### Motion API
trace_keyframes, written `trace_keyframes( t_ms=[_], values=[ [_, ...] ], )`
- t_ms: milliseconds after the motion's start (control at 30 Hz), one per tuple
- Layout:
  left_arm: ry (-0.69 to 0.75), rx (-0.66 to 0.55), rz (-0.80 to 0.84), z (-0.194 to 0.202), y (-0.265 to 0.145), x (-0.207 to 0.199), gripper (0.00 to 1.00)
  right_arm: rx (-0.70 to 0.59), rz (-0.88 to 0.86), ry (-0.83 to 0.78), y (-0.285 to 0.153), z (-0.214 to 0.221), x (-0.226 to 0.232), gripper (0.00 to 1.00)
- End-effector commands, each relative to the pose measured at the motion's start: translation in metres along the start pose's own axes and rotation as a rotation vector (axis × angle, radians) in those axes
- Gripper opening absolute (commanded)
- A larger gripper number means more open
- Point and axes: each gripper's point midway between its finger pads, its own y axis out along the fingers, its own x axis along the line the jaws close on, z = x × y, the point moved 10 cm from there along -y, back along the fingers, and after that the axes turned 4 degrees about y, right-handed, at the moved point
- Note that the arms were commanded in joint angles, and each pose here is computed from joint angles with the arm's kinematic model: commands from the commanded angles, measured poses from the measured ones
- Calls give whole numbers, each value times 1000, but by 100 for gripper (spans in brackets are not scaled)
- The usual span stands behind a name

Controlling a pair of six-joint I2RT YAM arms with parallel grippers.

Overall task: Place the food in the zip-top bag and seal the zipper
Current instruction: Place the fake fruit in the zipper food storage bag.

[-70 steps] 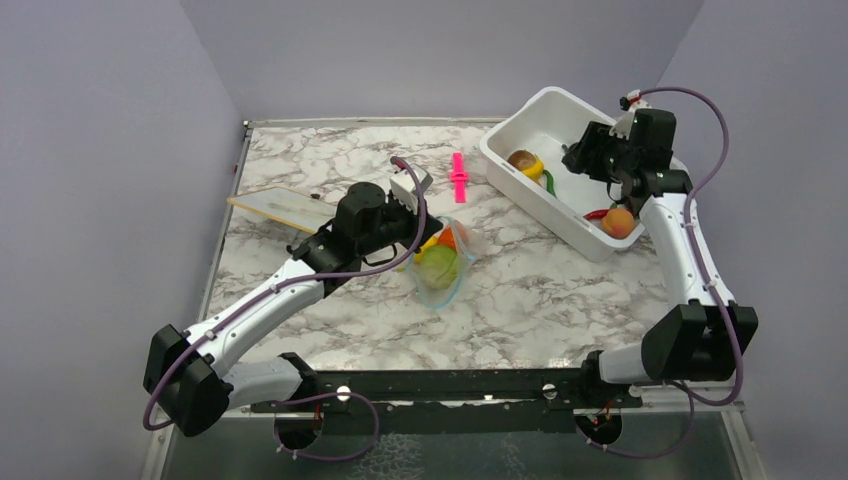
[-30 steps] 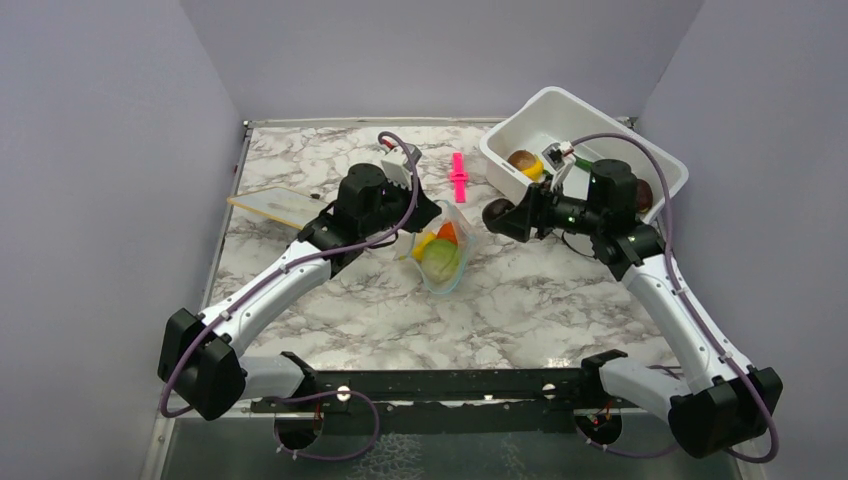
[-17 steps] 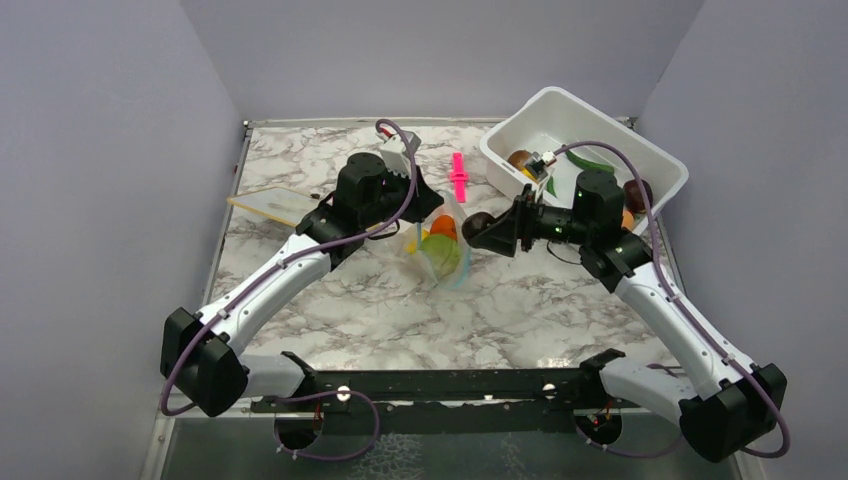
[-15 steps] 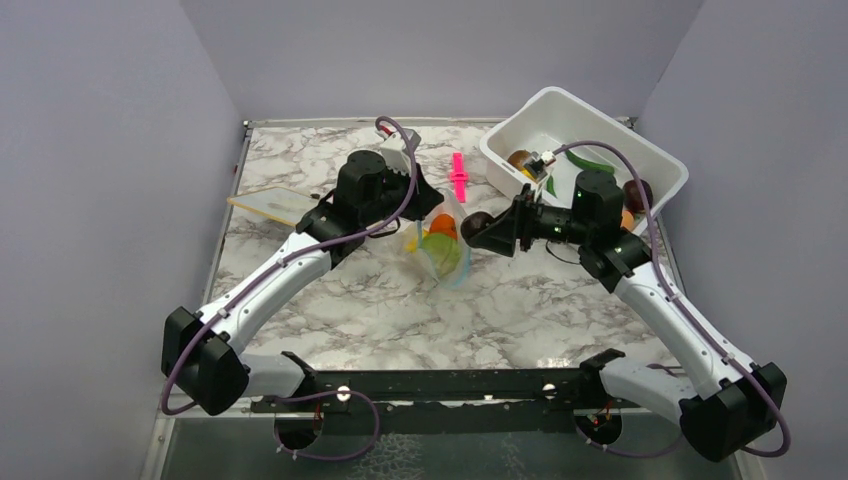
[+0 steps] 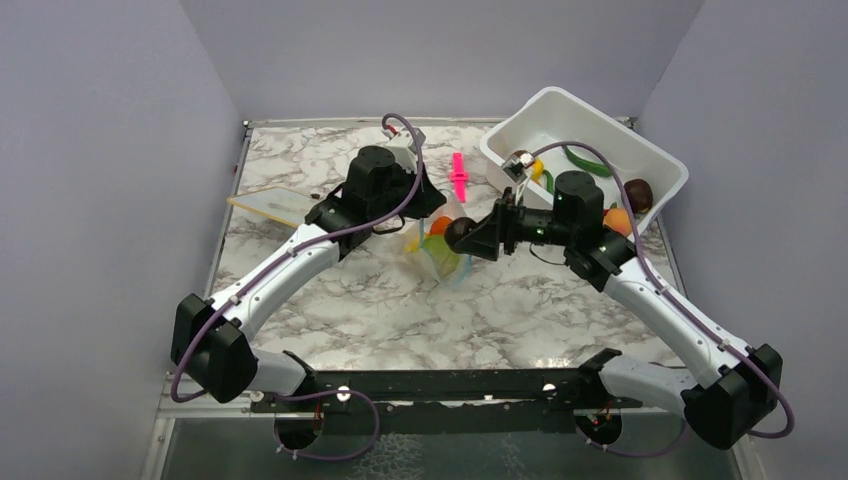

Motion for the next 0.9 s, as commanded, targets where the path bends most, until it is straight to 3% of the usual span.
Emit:
trace_keyframes(
  t_ms=[0,600,867],
  values=[
    [-14,-68,48,-22,-7,-11,0,-6,88,-9,11,-6,-7,42],
    [-105,-78,271,-10,-22,-29,0,55,521,-48,15,-10,-52,44],
    [-113,-48,311,0,-14,-25,0,67,356,13,29,-6,-45,45]
  ],
)
